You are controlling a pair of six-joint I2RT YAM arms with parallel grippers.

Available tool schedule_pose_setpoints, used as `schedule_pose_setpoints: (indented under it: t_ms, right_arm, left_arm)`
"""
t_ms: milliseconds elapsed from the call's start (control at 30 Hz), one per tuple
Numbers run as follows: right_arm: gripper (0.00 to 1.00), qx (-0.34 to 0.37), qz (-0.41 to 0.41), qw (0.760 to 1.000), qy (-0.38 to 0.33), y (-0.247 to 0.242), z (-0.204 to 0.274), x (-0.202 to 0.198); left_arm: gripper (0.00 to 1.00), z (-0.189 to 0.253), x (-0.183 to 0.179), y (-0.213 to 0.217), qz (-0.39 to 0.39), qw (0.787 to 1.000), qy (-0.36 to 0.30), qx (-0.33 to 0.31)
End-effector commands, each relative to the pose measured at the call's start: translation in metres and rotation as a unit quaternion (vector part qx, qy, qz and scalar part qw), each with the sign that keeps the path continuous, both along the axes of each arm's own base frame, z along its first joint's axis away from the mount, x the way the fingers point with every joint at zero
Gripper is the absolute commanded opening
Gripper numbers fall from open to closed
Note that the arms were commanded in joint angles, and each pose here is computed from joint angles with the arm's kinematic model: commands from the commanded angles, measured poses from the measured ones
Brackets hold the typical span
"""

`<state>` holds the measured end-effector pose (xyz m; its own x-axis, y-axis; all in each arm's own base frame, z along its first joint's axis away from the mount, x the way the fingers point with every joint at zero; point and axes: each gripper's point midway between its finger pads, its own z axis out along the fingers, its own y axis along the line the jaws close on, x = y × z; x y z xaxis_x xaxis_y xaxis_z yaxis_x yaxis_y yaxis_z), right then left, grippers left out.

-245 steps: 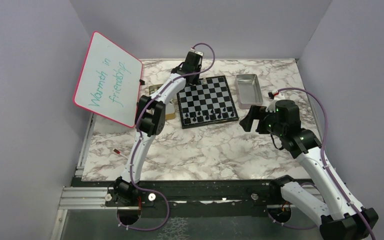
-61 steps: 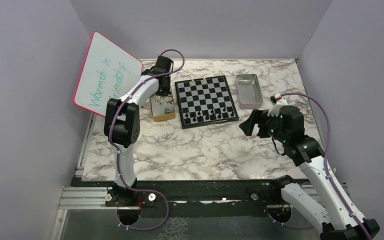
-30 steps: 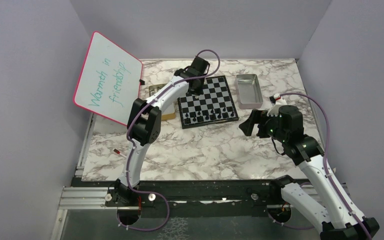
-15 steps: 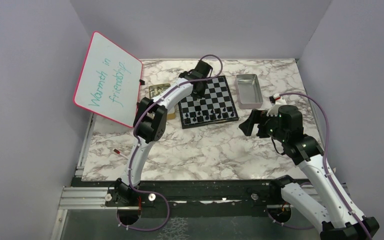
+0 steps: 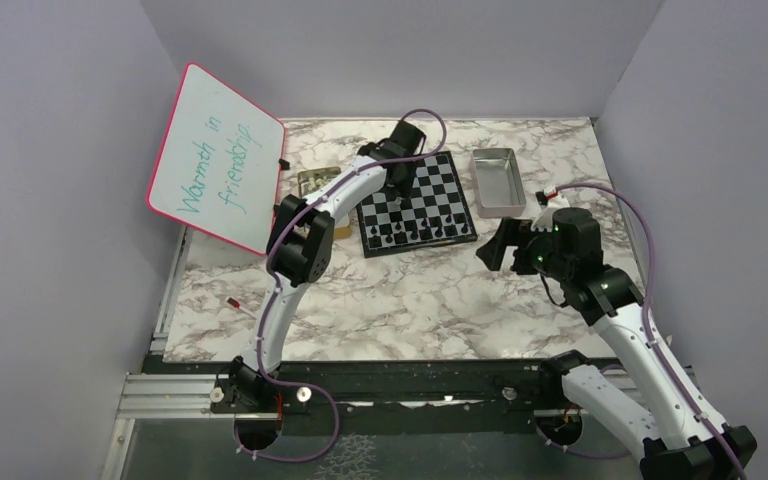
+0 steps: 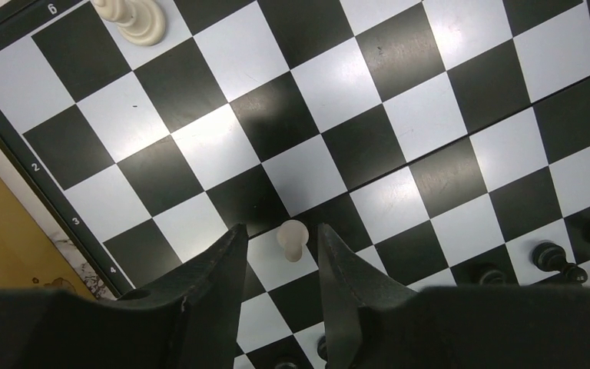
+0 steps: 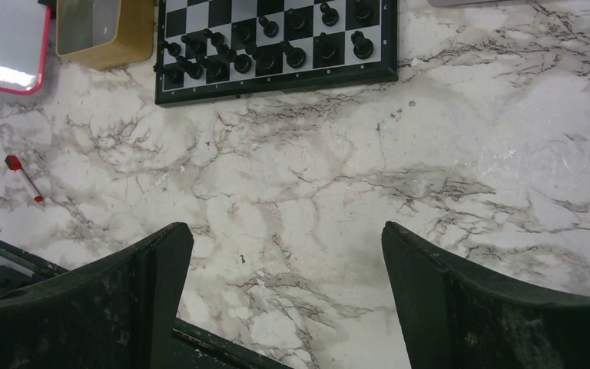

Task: Set up the chess pieces on the board
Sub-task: Place the chess piece on the chessboard, then pick up the chess piece from the chessboard.

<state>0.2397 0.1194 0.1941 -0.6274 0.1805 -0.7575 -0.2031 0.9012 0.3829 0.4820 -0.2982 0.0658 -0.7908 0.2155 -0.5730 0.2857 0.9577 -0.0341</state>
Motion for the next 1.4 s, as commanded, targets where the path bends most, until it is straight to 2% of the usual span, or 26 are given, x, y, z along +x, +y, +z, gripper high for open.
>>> schedule_pose_setpoints:
  t_ms: [0, 133, 300, 400, 633, 767, 933, 1133, 1367]
  right_arm:
    - [0.98, 0.024, 0.004, 1.0, -0.004, 0.009, 0.013, 0.008]
    - [0.92, 0.041, 0.013, 0.999, 0.007, 0.019, 0.014, 0.016]
    - [0.81, 0.055, 0.02, 0.998, 0.019, 0.031, 0.016, 0.034]
    - [0.75, 0.059, 0.022, 0.998, 0.024, 0.037, 0.014, 0.049]
    - [0.64, 0.061, 0.034, 0.997, 0.023, 0.065, 0.011, 0.088]
    - [0.61, 0.04, 0.054, 0.998, 0.018, 0.094, 0.003, 0.108]
    - [0.59, -0.012, 0.075, 0.997, 0.007, 0.13, -0.012, 0.139]
    - [0.49, -0.068, 0.095, 0.993, -0.008, 0.158, -0.048, 0.177]
    - [0.37, -0.118, 0.092, 0.989, -0.018, 0.176, -0.08, 0.207]
  left_arm:
    - [0.42, 0.063, 0.004, 0.002, 0.005, 0.998, -0.046, -0.035]
    - [0.49, 0.097, -0.001, 0.014, 0.01, 0.995, -0.048, -0.085]
    - [0.57, 0.134, -0.011, 0.052, 0.03, 0.986, -0.054, -0.154]
    - [0.67, 0.154, -0.028, 0.078, 0.038, 0.981, -0.066, -0.18]
    - [0.84, 0.177, -0.078, 0.125, 0.049, 0.976, -0.118, -0.177]
    - [0.99, 0.167, -0.114, 0.137, 0.048, 0.974, -0.127, -0.181]
    - [0.99, 0.148, -0.147, 0.156, 0.041, 0.977, -0.138, -0.157]
    - [0.99, 0.127, -0.168, 0.179, 0.055, 0.979, -0.16, -0.118]
    - [0.99, 0.15, -0.175, 0.193, 0.072, 0.969, -0.209, -0.113]
